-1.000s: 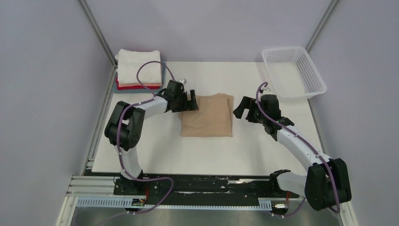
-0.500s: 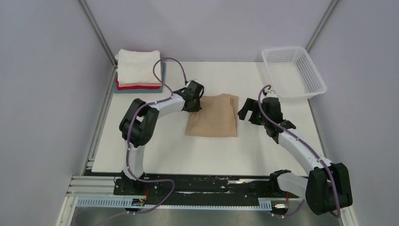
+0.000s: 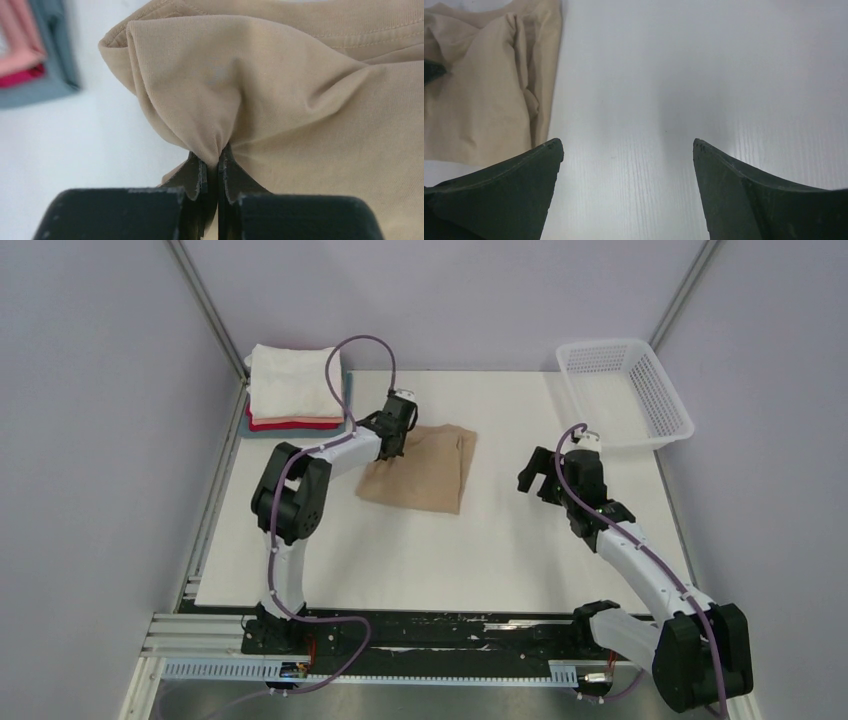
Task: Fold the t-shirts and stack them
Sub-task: Put the neatly folded tshirt into the corner of the board with the left arm
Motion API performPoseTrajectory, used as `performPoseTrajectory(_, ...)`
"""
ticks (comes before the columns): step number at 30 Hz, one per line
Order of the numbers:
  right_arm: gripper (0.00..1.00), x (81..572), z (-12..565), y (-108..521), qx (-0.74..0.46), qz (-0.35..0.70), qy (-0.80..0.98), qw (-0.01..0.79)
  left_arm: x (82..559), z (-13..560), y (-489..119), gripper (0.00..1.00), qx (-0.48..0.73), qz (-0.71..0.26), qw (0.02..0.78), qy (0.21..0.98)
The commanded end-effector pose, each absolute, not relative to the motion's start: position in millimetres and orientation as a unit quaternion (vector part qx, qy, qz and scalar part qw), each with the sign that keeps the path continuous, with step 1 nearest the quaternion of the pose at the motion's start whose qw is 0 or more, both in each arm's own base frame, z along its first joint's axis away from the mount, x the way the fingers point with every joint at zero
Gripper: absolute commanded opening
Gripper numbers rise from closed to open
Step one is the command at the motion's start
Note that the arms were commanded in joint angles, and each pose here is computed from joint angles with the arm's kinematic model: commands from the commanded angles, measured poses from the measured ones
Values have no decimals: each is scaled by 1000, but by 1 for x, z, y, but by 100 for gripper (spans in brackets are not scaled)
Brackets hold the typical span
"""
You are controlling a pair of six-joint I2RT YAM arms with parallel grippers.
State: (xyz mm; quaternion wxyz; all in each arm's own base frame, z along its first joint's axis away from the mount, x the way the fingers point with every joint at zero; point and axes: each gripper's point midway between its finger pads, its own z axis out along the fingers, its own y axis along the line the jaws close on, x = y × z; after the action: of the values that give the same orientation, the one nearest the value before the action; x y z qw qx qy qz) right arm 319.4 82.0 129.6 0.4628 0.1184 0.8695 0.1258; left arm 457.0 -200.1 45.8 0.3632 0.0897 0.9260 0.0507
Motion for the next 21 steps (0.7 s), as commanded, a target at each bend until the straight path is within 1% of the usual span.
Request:
performPoseTrajectory(1,100,325,133,74,119,106,863,479,519,133,-168,0,165,132,486,848)
performPoseTrajectory(5,100,327,128,69,125,93,864,478,545,170,-137,0,168,179,514,822)
performPoseTrajectory(9,100,331,126,69,124,89,866,477,570,204,-99,0,149,202,541,803)
performPoseTrajectory(14,100,334,118,66,124,76,871,470,587,246,-80,0,165,231,577,766)
performPoseTrajectory(21,100,337,112,62,128,58,873,467,601,296,-67,0,190,268,600,730)
